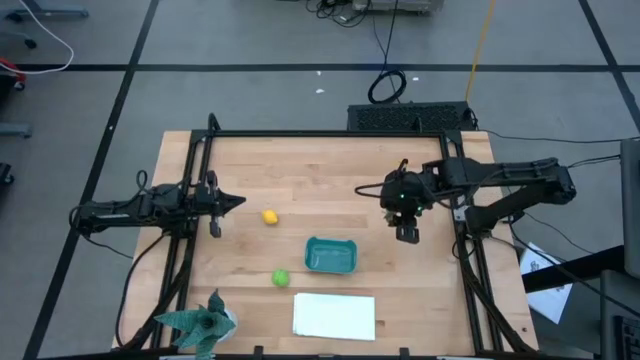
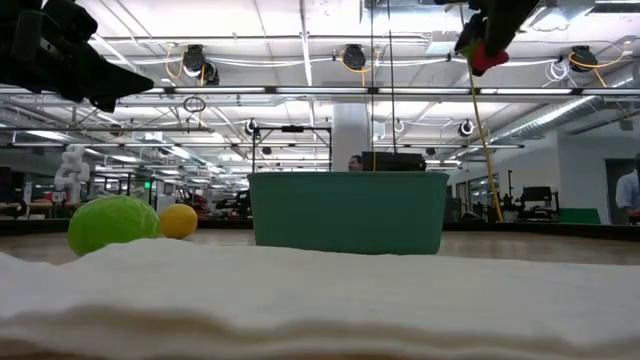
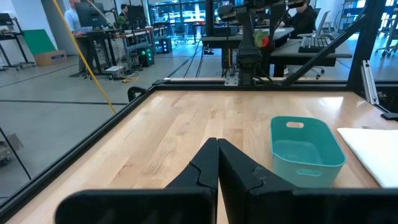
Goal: Pick and placing Produce into tupperware
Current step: Put the strawberry into the green bin
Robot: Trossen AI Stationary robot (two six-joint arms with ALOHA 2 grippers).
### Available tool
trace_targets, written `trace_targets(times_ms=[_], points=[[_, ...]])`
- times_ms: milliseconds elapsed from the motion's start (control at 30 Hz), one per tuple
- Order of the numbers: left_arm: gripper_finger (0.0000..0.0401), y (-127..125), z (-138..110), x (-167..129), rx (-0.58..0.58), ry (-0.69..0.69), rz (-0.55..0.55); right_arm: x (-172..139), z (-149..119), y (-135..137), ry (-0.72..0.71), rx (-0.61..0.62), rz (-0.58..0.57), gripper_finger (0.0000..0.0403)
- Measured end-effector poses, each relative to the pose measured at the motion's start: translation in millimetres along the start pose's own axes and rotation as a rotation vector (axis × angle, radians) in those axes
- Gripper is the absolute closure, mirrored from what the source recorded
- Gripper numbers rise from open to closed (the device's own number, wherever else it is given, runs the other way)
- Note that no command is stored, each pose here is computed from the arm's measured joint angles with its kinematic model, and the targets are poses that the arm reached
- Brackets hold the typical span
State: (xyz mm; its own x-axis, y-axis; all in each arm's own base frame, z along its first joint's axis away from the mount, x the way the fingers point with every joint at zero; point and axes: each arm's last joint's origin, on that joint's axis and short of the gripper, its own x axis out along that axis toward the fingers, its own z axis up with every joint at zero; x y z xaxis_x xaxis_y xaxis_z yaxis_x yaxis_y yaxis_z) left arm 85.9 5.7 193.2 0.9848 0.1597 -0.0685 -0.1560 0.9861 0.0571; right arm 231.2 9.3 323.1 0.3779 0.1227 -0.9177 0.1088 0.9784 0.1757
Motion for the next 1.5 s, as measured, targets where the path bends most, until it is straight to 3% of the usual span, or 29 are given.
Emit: trace_targets(times_ms=[400, 767, 1133, 1500], points=[[0.0396, 0.0, 0.0, 0.0, 0.000, 0.000, 0.000, 13.5, 4.9, -2.9, 0.060, -0.009, -0.014, 0.0261], [0.0396, 0.0, 0.0, 0.0, 0.000, 0.000, 0.000, 48.0, 23.3, -8.2, 0.115, -0.035, 0.019, 0.0261], [0.0396, 0.0, -0.1, 0.0, -0.001, 0.001, 0.000, 61.2, 42.2, -7.8, -0.002, -0.073, 0.087, 0.0261], [0.0396, 0.0, -0.1, 0.0, 0.000, 0.001, 0.000, 44.3, 67.8, -1.6, -0.112, -0.118, 0.099, 0.0261]])
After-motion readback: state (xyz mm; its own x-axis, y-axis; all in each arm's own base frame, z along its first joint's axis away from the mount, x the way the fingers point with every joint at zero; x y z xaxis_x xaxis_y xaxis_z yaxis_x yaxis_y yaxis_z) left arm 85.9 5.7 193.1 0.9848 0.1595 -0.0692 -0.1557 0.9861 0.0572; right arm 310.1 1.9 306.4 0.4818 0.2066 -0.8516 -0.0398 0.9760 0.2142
